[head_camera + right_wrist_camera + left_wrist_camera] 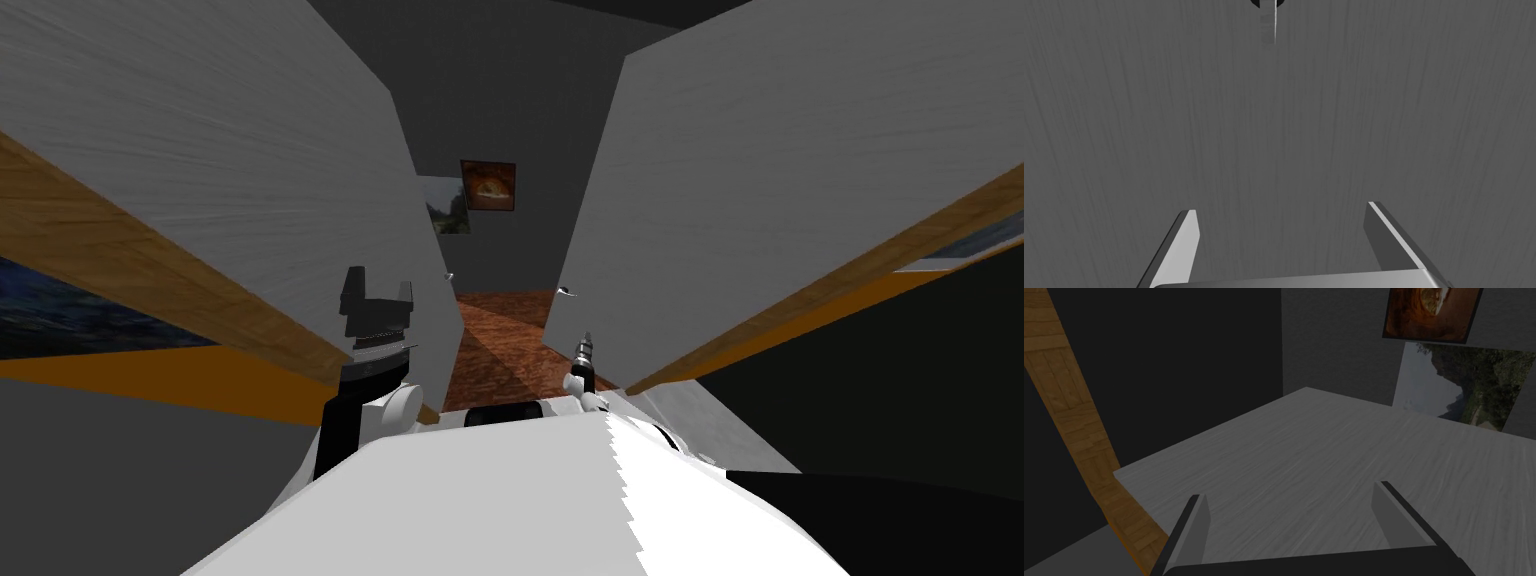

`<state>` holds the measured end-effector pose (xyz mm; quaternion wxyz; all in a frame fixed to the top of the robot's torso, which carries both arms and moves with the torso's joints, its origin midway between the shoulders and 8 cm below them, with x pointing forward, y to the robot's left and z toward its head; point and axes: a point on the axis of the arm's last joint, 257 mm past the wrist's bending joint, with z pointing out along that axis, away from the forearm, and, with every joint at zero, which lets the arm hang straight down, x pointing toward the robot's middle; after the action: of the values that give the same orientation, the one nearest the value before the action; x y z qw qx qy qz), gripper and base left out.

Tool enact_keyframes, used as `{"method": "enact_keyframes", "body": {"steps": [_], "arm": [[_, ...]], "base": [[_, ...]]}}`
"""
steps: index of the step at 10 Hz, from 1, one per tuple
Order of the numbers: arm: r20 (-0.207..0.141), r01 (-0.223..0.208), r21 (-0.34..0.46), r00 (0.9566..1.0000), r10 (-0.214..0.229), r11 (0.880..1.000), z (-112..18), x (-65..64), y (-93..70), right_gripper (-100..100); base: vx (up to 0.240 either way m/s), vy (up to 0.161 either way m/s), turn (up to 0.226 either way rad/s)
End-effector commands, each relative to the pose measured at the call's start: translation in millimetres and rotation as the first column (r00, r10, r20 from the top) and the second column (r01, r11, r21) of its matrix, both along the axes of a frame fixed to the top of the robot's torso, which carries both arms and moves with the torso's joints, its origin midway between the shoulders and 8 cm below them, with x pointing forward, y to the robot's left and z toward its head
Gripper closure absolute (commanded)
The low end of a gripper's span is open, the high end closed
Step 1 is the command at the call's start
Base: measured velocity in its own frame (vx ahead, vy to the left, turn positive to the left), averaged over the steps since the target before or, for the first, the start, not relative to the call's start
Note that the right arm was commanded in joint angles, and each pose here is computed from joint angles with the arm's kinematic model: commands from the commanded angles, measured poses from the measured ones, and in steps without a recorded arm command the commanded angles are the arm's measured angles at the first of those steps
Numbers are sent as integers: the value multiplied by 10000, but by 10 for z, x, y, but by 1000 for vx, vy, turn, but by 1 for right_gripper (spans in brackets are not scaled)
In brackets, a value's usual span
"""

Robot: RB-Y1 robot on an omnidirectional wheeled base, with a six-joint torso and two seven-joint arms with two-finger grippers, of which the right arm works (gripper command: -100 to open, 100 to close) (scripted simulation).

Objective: Push the door open

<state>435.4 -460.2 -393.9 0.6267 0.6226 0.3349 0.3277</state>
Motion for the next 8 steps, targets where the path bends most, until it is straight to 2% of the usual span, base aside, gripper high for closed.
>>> {"method": "enact_keyframes", "body": {"steps": [1,8], "arm": [[10,141,-8,9999,-141,9999,8,-6,-22,-100],[57,612,12,9981,-612,9981,29,-22,-79,-100]], "base": [[192,5,24],[188,3,17]]}}
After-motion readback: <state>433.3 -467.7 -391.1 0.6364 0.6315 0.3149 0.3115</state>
